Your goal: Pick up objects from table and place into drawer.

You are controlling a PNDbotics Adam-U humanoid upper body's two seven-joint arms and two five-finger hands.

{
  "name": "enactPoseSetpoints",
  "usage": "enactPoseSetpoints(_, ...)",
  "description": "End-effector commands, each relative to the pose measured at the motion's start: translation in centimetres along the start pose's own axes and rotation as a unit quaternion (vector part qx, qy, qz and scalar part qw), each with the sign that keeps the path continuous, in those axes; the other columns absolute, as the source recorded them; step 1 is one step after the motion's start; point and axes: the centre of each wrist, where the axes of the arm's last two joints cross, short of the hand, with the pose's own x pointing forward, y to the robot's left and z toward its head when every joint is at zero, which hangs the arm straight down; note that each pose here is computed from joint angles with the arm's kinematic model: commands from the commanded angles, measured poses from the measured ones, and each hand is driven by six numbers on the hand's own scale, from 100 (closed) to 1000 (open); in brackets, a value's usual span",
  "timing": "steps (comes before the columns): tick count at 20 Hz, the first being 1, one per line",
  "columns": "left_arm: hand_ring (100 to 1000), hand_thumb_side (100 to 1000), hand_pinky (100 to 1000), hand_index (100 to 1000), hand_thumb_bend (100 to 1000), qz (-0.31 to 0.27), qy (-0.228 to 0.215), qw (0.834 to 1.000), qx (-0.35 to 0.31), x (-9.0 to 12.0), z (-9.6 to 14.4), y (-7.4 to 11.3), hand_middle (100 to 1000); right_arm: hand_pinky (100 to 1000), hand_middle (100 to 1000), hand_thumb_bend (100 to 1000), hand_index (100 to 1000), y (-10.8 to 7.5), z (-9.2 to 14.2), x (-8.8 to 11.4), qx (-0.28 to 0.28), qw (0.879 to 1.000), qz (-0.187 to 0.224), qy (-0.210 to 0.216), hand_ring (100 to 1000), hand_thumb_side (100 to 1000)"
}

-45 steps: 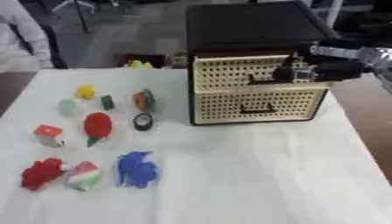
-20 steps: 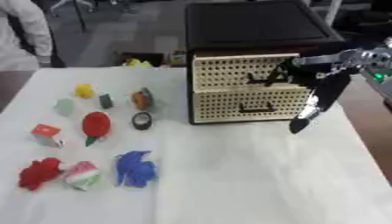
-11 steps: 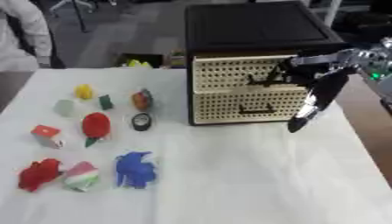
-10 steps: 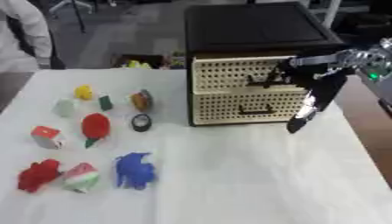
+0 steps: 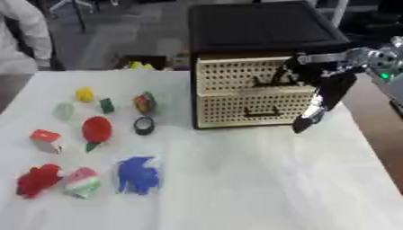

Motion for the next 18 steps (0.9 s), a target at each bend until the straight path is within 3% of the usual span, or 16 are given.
enactPoseSetpoints(1, 558, 1000, 414, 765, 100, -0.006, -0.016, 1.0, -0.007, 0.5, -0.7, 0.5, 616, 100, 100, 1000, 841, -1.8, 1.5, 0.6, -0.028, 0.999, 0.027, 0.01, 100, 417)
enactPoseSetpoints(12, 558, 1000, 414, 764, 100, -0.005, -0.017, 1.0, -0.007, 0.6, -0.7, 0.4, 616, 100, 100, 1000, 858, -1.7, 1.4, 0.8, -0.034, 0.998, 0.04, 0.03, 100, 412)
enactPoseSetpoints(18, 559, 1000, 414, 764, 100, -0.003, -0.018, 1.0, -0.007, 0.6, -0.8, 0.4, 616, 100, 100, 1000, 866, -0.9, 0.8, 0.6, -0.016, 0.996, 0.073, 0.057, 100, 415)
